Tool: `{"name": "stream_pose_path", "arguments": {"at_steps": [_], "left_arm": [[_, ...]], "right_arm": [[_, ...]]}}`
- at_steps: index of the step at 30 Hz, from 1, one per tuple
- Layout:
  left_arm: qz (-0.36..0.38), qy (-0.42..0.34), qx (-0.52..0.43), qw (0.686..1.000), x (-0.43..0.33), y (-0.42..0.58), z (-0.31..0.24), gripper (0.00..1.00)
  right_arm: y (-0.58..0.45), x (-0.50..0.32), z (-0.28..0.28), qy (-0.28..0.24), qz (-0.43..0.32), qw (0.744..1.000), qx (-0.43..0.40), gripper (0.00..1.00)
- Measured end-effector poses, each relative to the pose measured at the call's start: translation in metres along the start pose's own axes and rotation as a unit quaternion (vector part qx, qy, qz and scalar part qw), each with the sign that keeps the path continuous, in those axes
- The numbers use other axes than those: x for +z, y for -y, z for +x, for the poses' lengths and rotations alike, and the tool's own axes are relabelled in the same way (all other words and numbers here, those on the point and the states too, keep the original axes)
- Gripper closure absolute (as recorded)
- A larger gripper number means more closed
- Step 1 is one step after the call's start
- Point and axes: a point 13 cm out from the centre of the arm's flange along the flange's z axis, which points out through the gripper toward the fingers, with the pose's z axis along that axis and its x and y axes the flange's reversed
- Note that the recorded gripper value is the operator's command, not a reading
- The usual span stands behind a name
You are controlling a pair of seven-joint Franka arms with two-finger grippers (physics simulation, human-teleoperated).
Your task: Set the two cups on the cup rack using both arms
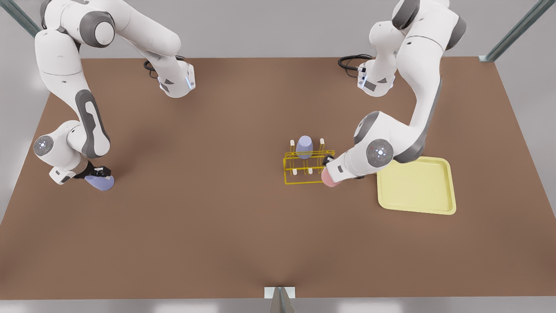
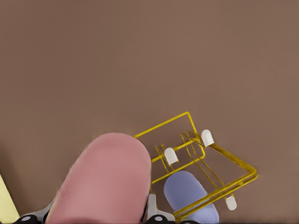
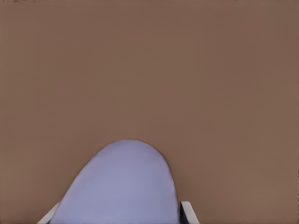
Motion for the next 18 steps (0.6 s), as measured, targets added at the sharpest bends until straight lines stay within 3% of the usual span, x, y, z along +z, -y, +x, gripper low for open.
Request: {"name": "stream_pose_path", "arguments": {"at_steps": [8,9,10,15,18], "left_arm": [[-0.012,-0.062,-0.066,0.996,0.050,0.013,0.024,0.19],[-0.012,-0.066,-0.074,0.995,0.055,0.012,0.024,0.16],[-0.011,-0.068,-0.081,0.994,0.060,0.013,0.024,0.00],[-0.012,-0.071,-0.114,0.991,0.066,0.012,0.022,0.00],[-0.006,-0.021,-0.144,0.989,-0.007,-0.009,0.000,0.00]], "right_arm": [[0.001,0.000,-0.008,0.004,0.001,1.000,-0.005,0.18],[0.001,0.000,-0.009,0.005,0.001,1.000,-0.006,0.18],[0.000,0.000,-0.009,0.005,0.001,1.000,-0.006,0.18],[-0.001,-0.005,-0.018,0.011,0.002,1.000,-0.011,0.21],[-0.001,-0.007,-0.021,0.013,0.003,1.000,-0.012,0.21]]}}
